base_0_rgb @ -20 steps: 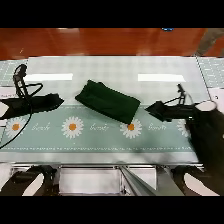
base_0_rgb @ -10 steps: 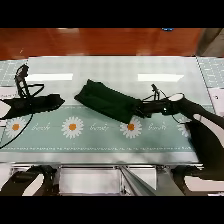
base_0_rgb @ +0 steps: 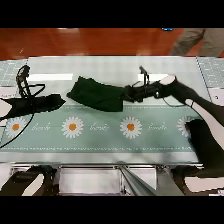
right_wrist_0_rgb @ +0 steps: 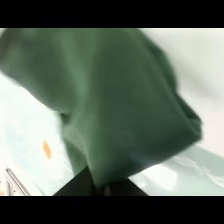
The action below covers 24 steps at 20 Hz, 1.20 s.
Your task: Fold the shirts.
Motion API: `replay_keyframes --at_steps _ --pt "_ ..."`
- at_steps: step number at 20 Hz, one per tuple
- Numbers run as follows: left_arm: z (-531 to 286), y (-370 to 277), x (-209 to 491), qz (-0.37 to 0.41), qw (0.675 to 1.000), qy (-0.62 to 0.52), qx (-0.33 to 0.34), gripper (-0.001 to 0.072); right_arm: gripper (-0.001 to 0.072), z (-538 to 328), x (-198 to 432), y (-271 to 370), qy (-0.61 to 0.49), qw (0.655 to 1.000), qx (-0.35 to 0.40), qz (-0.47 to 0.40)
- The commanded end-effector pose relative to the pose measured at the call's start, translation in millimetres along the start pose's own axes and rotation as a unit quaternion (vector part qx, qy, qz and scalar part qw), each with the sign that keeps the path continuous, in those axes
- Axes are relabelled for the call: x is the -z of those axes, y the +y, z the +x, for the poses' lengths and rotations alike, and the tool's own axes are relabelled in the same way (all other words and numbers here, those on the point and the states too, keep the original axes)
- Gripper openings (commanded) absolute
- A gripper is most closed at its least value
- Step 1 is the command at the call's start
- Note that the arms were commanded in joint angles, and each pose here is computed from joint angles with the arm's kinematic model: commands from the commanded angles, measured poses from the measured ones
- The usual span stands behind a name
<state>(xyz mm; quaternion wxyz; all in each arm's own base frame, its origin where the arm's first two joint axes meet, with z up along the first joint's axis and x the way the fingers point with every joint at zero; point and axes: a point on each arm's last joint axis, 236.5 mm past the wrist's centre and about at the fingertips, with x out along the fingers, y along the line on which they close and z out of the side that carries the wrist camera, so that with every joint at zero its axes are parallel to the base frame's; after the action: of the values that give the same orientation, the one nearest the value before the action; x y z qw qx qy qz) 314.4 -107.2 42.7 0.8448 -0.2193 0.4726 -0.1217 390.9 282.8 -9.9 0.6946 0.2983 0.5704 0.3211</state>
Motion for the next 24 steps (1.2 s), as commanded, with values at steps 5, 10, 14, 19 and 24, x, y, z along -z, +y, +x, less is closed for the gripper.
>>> replay_keyframes --at_steps 5,10,14,19,24 --pt "0.6 0.4 -4.8 0.0 1.0 -0.01 -0.001 0.0017 0.0023 -132.0 -56.1 91.0 -0.081 0.984 0.058 -0.147" --pt "0.5 0.1 0.0 0.0 1.0 -0.001 0.0 0.0017 0.0023 -250.0 -62.1 87.6 -0.147 0.975 0.106 -0.13" --pt "2.8 -9.3 7.8 0.013 1.0 0.012 0.008 0.0017 0.0022 -343.1 -49.2 57.6 -0.219 0.961 0.15 -0.073" --pt "5.1 -19.8 -1.9 0.026 0.999 -0.014 0.017 0.0017 0.002 -436.4 0.9 1.8 -0.276 0.934 0.225 0.038" --pt "-1.3 -22.3 -50.2 0.021 0.993 -0.117 0.02 0.0017 0.0021 -479.9 78.4 -65.4 -0.289 0.88 0.332 0.18"
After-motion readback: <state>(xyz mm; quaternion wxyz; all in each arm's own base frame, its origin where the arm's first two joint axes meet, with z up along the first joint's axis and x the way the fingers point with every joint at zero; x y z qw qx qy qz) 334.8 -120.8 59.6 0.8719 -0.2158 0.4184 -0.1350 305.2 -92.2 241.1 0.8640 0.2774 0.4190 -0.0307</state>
